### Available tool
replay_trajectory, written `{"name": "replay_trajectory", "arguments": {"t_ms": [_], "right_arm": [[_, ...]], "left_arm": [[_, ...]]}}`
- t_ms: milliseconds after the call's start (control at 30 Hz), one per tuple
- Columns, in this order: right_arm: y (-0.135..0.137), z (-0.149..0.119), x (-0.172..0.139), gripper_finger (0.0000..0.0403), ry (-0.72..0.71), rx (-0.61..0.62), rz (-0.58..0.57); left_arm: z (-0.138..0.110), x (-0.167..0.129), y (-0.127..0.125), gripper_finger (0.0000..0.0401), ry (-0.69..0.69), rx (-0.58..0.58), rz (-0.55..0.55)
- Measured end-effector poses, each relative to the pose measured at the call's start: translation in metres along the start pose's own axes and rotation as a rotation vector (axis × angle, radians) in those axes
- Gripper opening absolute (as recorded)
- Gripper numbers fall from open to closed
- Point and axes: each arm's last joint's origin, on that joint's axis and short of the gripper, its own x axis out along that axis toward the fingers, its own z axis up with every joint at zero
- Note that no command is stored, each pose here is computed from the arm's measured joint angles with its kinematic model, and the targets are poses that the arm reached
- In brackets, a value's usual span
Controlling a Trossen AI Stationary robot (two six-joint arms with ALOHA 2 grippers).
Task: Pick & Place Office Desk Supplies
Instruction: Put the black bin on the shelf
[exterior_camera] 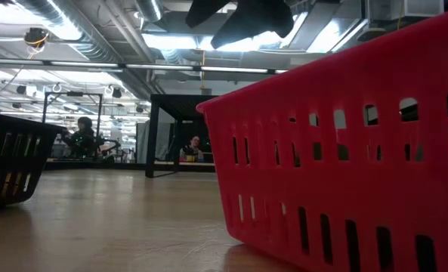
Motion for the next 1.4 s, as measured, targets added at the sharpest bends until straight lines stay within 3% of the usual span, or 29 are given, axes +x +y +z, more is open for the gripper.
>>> {"name": "replay_trajectory", "arguments": {"t_ms": [367, 667, 800, 967, 1167, 1400], "right_arm": [[0.002, -0.003, -0.002, 0.026, 0.014, 0.008, 0.008], [0.002, -0.003, -0.002, 0.026, 0.015, 0.007, 0.007], [0.002, -0.003, -0.002, 0.026, 0.015, 0.007, 0.007], [0.002, -0.003, -0.002, 0.026, 0.012, 0.007, 0.004], [0.002, -0.003, -0.002, 0.026, 0.012, 0.003, 0.003], [0.001, -0.003, -0.001, 0.026, 0.013, -0.019, 0.001]], "left_arm": [[0.004, 0.008, -0.005, 0.0155, 0.038, -0.027, -0.008], [-0.007, 0.036, 0.0, 0.0153, 0.136, -0.015, 0.003], [-0.007, 0.036, 0.001, 0.0113, 0.122, 0.036, 0.031], [-0.009, 0.029, 0.005, 0.0016, 0.127, 0.089, 0.114], [-0.012, 0.016, 0.01, 0.0003, 0.148, 0.119, 0.178], [0.0, -0.025, 0.01, 0.0003, 0.087, 0.115, 0.236]]}}
